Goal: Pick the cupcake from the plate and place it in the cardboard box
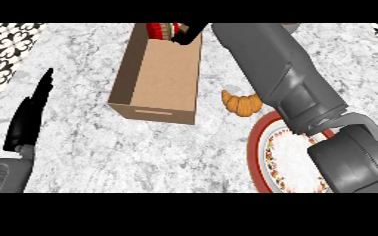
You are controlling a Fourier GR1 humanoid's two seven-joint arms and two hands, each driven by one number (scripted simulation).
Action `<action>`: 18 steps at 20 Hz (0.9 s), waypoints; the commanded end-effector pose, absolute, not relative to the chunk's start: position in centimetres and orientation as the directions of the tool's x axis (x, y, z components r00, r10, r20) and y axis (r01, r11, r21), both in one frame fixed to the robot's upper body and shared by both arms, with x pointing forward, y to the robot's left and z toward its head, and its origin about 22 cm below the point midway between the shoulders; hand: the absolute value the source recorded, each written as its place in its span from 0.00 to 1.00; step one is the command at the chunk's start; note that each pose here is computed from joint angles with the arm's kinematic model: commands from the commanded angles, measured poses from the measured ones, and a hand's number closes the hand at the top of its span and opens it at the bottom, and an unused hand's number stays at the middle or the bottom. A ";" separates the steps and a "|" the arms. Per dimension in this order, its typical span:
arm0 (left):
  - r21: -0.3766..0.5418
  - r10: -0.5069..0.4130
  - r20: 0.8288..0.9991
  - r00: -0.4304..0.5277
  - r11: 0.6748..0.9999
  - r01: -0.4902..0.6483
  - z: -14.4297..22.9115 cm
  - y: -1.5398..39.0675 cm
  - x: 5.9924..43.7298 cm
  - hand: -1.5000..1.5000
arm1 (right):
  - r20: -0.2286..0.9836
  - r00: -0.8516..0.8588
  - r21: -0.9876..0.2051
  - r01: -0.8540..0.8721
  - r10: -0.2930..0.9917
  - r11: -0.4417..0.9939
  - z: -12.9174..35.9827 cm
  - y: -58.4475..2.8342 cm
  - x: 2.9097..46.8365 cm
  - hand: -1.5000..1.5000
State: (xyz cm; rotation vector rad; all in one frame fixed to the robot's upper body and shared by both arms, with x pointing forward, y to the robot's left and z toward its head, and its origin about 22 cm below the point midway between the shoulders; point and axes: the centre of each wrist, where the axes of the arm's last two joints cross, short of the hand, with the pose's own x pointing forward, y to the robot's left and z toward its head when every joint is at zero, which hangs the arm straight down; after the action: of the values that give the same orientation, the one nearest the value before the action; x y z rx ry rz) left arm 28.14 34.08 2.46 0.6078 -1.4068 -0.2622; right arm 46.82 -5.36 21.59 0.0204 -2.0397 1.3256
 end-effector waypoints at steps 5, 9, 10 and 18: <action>0.549 -0.531 0.835 0.143 0.822 -0.154 2.6 34.4 28.0 0.50 | 0.596 -0.705 -0.781 -0.397 0.384 0.482 18.6 -2.7 45.8 1.00; 0.535 -0.522 0.844 0.118 0.835 -0.129 3.6 31.7 30.1 0.50 | 0.559 -0.697 -0.814 -0.360 0.449 0.455 20.0 -2.0 45.7 1.00; 0.539 -0.528 0.842 0.116 0.832 -0.127 3.1 32.4 29.8 0.50 | 0.531 -0.695 -0.834 -0.328 0.485 0.443 19.6 -2.1 45.7 1.00; 0.538 -0.533 0.843 0.077 0.836 -0.105 3.9 31.3 30.7 0.50 | 0.663 -0.516 -0.749 -0.458 0.543 0.479 16.5 -3.6 45.9 0.00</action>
State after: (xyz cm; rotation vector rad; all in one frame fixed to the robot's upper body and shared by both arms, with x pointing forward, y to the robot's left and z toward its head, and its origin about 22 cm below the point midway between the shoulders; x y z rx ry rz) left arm 30.24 31.63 3.46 0.5500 -1.4624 -0.3336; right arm 45.86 -3.27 17.39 -0.0927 -1.7854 1.2608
